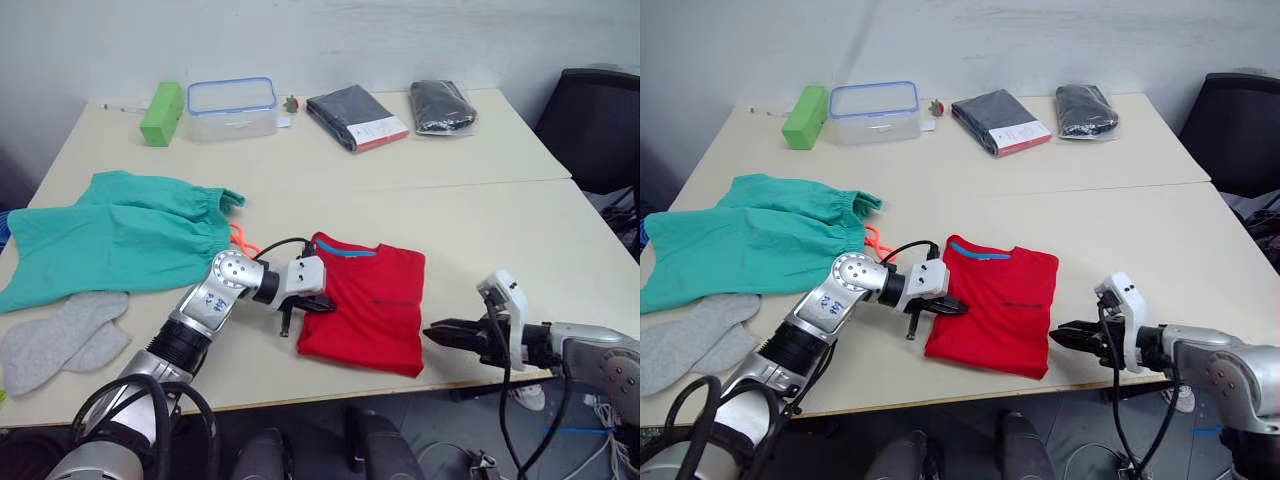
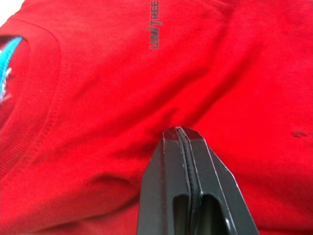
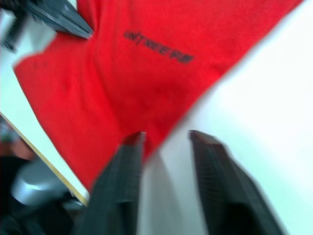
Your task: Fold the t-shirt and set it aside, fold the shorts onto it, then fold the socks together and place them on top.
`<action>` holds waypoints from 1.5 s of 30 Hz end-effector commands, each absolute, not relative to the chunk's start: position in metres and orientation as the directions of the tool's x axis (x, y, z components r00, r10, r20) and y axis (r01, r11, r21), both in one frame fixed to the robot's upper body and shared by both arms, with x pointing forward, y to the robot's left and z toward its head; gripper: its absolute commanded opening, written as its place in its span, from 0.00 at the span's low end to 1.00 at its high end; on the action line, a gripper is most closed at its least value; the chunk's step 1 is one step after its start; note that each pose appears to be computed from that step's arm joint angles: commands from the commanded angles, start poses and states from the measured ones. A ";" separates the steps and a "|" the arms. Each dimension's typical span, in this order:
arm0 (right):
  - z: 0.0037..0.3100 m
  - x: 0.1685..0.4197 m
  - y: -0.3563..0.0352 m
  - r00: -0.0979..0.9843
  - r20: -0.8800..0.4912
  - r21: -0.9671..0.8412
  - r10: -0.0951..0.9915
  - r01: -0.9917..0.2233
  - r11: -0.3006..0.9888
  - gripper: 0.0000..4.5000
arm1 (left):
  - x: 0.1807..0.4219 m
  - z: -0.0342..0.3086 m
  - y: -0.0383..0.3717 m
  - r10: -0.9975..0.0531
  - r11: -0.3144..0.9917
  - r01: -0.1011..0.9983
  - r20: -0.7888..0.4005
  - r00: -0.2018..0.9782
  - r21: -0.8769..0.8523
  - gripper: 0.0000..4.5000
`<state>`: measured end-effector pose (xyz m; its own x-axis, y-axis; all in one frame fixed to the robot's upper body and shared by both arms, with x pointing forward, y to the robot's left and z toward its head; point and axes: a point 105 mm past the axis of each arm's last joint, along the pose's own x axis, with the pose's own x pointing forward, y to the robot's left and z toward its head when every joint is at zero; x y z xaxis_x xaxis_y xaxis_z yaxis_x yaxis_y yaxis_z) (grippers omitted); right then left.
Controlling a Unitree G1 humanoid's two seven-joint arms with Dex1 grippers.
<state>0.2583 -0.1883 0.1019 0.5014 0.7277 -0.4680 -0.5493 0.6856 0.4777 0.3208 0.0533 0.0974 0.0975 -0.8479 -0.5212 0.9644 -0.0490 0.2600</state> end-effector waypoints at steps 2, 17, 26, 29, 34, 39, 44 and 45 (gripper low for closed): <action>0.102 0.272 -0.188 0.513 -0.436 0.582 0.740 -0.467 0.666 0.73 | 0.321 0.101 0.057 -0.851 -0.036 0.963 -0.513 0.110 0.267 0.00; 0.067 0.297 -0.115 0.377 -0.407 0.753 0.832 -0.377 0.539 1.00 | 0.322 0.111 0.061 -0.860 0.002 0.955 -0.486 0.153 0.297 0.00; 0.079 0.301 -0.125 0.373 -0.416 0.719 0.829 -0.423 0.552 0.49 | 0.319 0.129 0.069 -0.887 0.068 0.946 -0.416 0.202 0.316 0.00; 0.089 0.304 -0.130 0.393 -0.418 0.675 0.819 -0.470 0.569 0.25 | 0.292 0.161 0.071 -0.959 0.014 0.981 -0.274 0.068 0.195 0.09; 0.107 0.301 -0.136 0.381 -0.398 0.629 0.834 -0.549 0.551 0.00 | 0.279 0.198 0.083 -0.988 0.066 0.989 -0.134 0.083 0.133 0.40; 0.130 0.297 -0.154 0.385 -0.377 0.602 0.842 -0.589 0.539 0.00 | 0.269 0.228 0.090 -0.997 0.053 0.993 -0.053 0.058 0.103 0.76; 0.151 0.296 -0.215 0.455 -0.448 0.507 0.769 -0.579 0.638 0.00 | 0.258 0.242 0.091 -0.999 -0.006 0.995 -0.054 -0.001 0.098 0.99; 0.151 0.296 -0.229 0.466 -0.479 0.477 0.744 -0.574 0.666 0.00 | 0.255 0.241 0.091 -0.998 -0.025 0.996 -0.058 -0.020 0.084 0.99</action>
